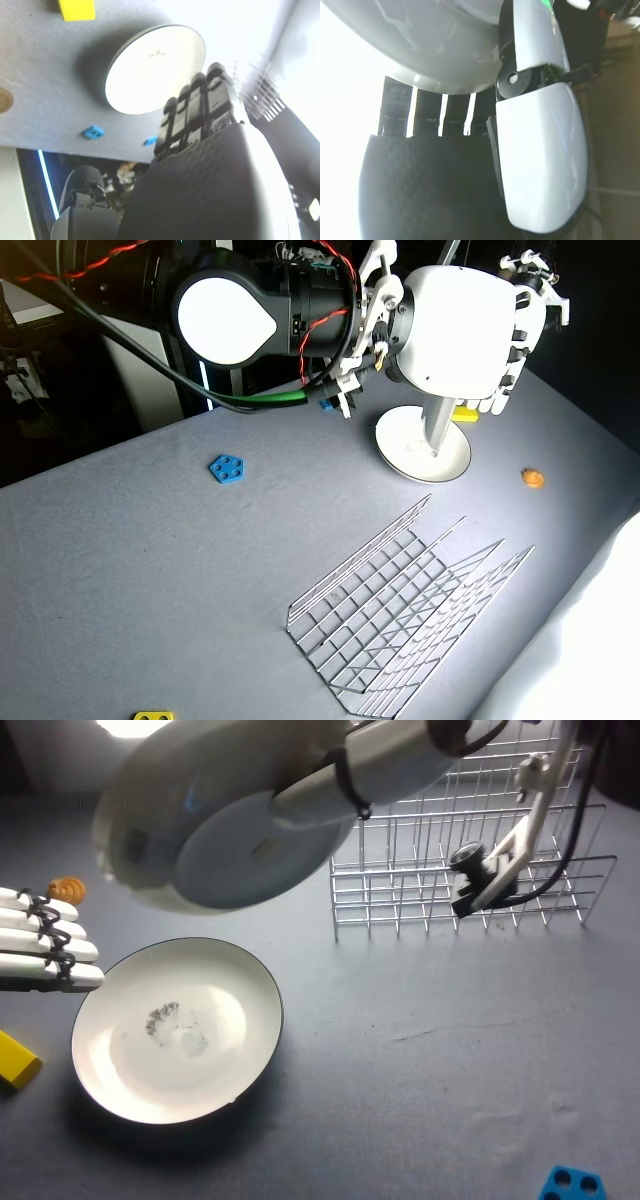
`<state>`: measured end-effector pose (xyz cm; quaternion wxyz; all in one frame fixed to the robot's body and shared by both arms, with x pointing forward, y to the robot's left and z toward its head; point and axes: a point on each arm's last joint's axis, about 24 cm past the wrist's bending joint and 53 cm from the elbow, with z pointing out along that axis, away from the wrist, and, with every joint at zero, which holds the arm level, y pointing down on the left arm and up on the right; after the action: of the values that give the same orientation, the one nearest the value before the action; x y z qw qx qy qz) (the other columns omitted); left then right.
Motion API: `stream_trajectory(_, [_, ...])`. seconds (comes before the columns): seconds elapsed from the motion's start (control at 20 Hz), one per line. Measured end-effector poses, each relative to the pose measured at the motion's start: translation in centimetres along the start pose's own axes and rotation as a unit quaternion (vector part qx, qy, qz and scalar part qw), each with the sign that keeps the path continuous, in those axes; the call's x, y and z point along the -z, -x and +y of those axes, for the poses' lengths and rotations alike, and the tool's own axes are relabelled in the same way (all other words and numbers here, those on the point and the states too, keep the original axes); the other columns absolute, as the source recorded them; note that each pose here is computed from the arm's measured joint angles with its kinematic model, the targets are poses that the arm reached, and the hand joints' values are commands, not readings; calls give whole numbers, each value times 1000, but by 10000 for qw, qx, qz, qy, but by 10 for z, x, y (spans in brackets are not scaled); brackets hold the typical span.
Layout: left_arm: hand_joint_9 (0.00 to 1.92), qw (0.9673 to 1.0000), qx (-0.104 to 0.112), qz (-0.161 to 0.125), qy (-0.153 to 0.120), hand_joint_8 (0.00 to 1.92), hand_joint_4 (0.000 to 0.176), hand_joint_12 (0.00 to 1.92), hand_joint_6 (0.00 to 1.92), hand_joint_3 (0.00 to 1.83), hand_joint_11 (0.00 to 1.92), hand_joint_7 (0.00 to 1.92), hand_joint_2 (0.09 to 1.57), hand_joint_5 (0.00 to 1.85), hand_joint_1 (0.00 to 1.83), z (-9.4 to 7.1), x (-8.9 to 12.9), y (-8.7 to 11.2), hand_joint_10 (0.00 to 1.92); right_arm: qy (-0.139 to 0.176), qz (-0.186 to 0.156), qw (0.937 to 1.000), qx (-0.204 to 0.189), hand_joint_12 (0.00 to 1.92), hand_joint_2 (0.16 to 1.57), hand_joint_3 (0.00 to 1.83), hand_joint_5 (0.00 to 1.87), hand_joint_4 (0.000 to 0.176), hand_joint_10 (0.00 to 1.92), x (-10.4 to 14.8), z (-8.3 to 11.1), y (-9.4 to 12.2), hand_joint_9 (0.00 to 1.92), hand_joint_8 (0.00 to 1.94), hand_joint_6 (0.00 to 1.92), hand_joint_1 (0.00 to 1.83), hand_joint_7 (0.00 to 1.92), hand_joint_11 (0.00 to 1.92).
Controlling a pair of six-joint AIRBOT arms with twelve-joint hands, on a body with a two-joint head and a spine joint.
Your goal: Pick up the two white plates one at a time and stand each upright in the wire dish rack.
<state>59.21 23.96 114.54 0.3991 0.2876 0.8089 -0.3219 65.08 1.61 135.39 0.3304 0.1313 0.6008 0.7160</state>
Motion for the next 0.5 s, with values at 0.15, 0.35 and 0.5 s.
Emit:
stream_trajectory(0.15, [0,10000,-14,-53,17,0,0,0,0,0,0,0,1072,0,0,2,-2,4,0,43,-92,9999,-44,938,1090,0,962,0,1053,2,2,9,947,765,1058,1379,1072,901])
stream_trajectory(0.35, [0,9999,-25,-72,-98,0,0,0,0,2,0,0,1079,0,0,-3,-8,5,0,48,-378,9983,-434,917,1098,0,953,0,1067,5,0,32,929,804,1084,1376,1045,887])
stream_trajectory(0.5, [0,9999,-46,-104,-59,0,0,0,0,1,0,0,1077,0,0,1,-9,8,0,41,-595,9974,-410,925,1093,0,962,0,1065,10,-3,54,934,778,1060,1378,1066,890])
